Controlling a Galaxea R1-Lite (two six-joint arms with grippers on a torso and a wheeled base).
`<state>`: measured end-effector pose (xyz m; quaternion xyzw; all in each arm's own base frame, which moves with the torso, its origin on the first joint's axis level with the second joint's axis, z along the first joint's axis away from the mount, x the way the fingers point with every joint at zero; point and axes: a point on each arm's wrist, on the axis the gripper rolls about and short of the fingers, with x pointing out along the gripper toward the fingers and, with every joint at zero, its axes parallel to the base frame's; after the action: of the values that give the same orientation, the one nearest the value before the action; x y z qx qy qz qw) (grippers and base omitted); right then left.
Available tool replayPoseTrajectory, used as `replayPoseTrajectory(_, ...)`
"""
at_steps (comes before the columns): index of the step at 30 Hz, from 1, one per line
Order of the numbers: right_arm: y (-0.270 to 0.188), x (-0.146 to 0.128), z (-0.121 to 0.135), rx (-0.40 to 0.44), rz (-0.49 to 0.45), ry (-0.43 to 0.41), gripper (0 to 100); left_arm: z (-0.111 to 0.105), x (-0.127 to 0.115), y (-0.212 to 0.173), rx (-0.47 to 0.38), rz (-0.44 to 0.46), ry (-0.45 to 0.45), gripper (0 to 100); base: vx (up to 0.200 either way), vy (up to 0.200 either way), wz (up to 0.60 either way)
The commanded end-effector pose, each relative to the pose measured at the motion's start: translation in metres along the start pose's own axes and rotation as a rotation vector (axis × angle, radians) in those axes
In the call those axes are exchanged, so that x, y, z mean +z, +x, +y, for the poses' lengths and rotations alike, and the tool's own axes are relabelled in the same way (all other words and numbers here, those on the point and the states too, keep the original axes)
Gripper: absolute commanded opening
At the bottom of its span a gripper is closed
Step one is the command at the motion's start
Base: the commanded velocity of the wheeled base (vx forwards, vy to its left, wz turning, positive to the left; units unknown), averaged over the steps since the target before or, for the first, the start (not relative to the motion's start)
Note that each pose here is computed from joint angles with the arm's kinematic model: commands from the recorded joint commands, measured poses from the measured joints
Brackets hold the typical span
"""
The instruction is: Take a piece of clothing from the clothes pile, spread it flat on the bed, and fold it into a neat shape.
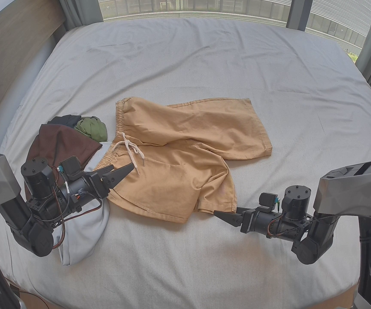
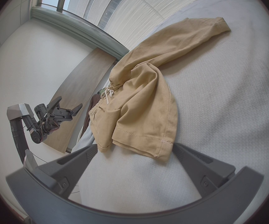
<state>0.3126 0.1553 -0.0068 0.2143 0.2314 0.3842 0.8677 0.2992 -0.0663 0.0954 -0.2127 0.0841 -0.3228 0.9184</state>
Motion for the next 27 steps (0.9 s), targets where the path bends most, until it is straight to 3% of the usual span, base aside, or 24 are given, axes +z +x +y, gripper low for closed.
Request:
replayPoseTrajectory(1, 0.003, 0.001, -0.001, 0.007, -0.014, -0.006, 100, 0.0, 0.0, 0.0, 0.0, 0.002, -0.001, 100, 0.0, 0.0, 0.0)
replayPoseTrajectory(3, 0.004, 0.003, -0.002, 0.005, -0.022, -0.008, 100, 0.0, -0.001, 0.0, 0.0, 0.002, -0.001, 100, 0.0, 0.0, 0.0)
replayPoseTrajectory(4, 0.004, 0.004, -0.002, 0.004, -0.026, -0.009, 0, 0.0, -0.001, 0.0, 0.0, 0.002, -0.001, 100, 0.0, 0.0, 0.0)
replayPoseTrajectory(16, -0.003, 0.014, -0.004, -0.008, -0.052, -0.013, 0, 0.0, -0.001, 0.0, 0.002, 0.003, -0.002, 100, 0.0, 0.0, 0.0)
replayPoseTrajectory(21, -0.025, 0.042, -0.021, -0.08, -0.122, -0.005, 0, 0.0, -0.001, 0.0, 0.002, 0.006, -0.004, 100, 0.0, 0.0, 0.0)
replayPoseTrajectory(27, -0.033, 0.052, -0.036, -0.123, -0.154, 0.003, 0, 0.001, -0.002, 0.0, 0.003, 0.008, -0.005, 100, 0.0, 0.0, 0.0)
